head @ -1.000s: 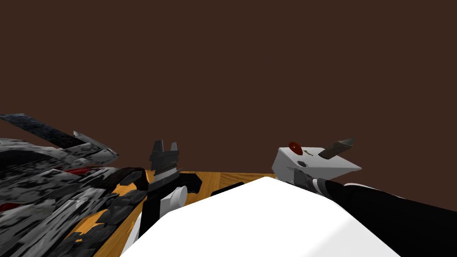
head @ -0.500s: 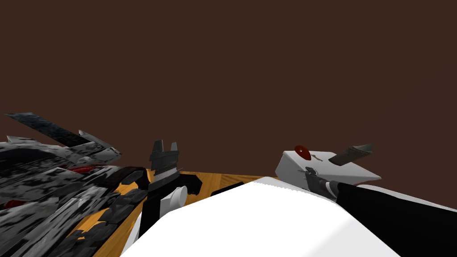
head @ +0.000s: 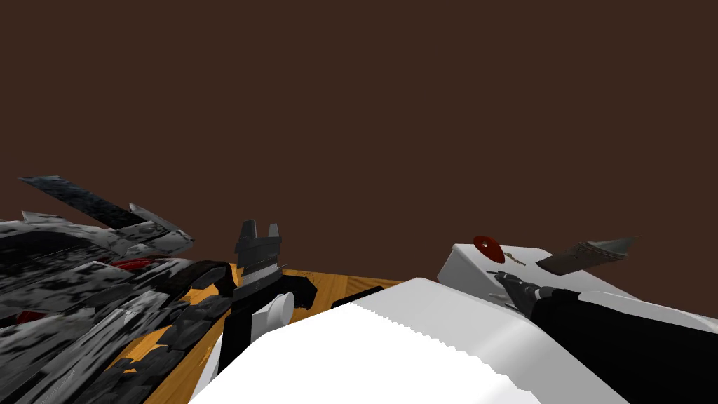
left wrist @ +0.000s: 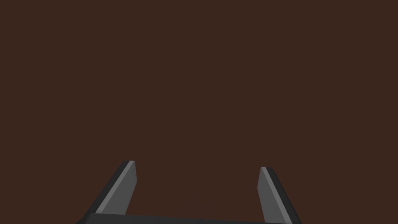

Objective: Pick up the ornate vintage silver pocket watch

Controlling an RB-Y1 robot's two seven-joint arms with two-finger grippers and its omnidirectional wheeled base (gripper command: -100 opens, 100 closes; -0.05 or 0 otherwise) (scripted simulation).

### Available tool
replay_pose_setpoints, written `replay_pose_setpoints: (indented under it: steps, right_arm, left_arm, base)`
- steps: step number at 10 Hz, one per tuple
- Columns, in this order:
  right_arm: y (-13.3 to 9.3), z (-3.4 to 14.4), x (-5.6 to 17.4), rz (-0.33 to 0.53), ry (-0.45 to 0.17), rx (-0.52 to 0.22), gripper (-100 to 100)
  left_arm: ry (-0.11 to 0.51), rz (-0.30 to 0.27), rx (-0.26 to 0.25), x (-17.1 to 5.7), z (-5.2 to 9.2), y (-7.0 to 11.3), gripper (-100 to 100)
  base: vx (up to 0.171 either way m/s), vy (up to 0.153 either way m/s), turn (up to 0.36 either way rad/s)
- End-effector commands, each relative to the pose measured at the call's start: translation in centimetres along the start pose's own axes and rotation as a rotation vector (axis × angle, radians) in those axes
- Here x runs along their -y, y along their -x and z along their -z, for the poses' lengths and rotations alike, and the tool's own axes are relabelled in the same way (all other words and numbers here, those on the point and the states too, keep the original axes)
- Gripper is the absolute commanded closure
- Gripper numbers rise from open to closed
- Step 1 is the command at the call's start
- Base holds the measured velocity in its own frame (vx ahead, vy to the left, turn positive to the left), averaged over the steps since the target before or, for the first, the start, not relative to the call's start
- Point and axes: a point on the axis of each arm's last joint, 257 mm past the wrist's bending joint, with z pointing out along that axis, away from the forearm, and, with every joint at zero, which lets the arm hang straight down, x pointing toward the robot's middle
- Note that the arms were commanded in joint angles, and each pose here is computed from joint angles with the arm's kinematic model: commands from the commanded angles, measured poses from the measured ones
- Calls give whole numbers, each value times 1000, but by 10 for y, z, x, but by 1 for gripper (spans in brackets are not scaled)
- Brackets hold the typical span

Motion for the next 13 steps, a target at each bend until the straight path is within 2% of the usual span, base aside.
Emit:
replay_pose_setpoints:
  steps: [1, 2, 3, 4, 5, 6, 7, 9, 10, 11, 13]
  right_arm:
    - [-24, 5, 2, 68, 7, -49, -100]
    - [-34, 7, 1, 101, 14, -71, -100]
    - [-34, 7, 1, 101, 14, -71, -100]
    - [-48, 11, 1, 150, 25, -102, -100]
    - [-40, 9, 1, 125, 20, -86, -100]
    - [-42, 10, 1, 130, 20, -89, 0]
    - [-43, 6, -9, 120, 19, -94, -100]
    - [-42, 1, -24, 107, 19, -100, -100]
    - [-41, 2, -20, 110, 21, -97, -100]
    - [-42, 2, -20, 110, 19, -98, 100]
    - [-41, 3, -26, 108, 30, -96, 100]
  left_arm:
    - [0, 0, 0, 0, 0, 0, 0]
    - [0, 0, 0, 0, 0, 0, 0]
    - [0, 0, 0, 0, 0, 0, 0]
    - [0, 0, 0, 0, 0, 0, 0]
    - [0, 0, 0, 0, 0, 0, 0]
    - [0, 0, 0, 0, 0, 0, 0]
    - [0, 0, 0, 0, 0, 0, 0]
    - [0, 0, 0, 0, 0, 0, 0]
    - [0, 0, 0, 0, 0, 0, 0]
    - [0, 0, 0, 0, 0, 0, 0]
    - [0, 0, 0, 0, 0, 0, 0]
  base:
    - [46, -27, 55]
    - [39, -30, 35]
    - [22, -19, 2]
    - [14, -17, 15]
    - [7, -10, 7]
    - [0, 0, 0]
    - [9, -23, 73]
    - [25, -54, 91]
    - [13, -27, 17]
    - [-1, -2, -20]
    - [-3, 3, -12]
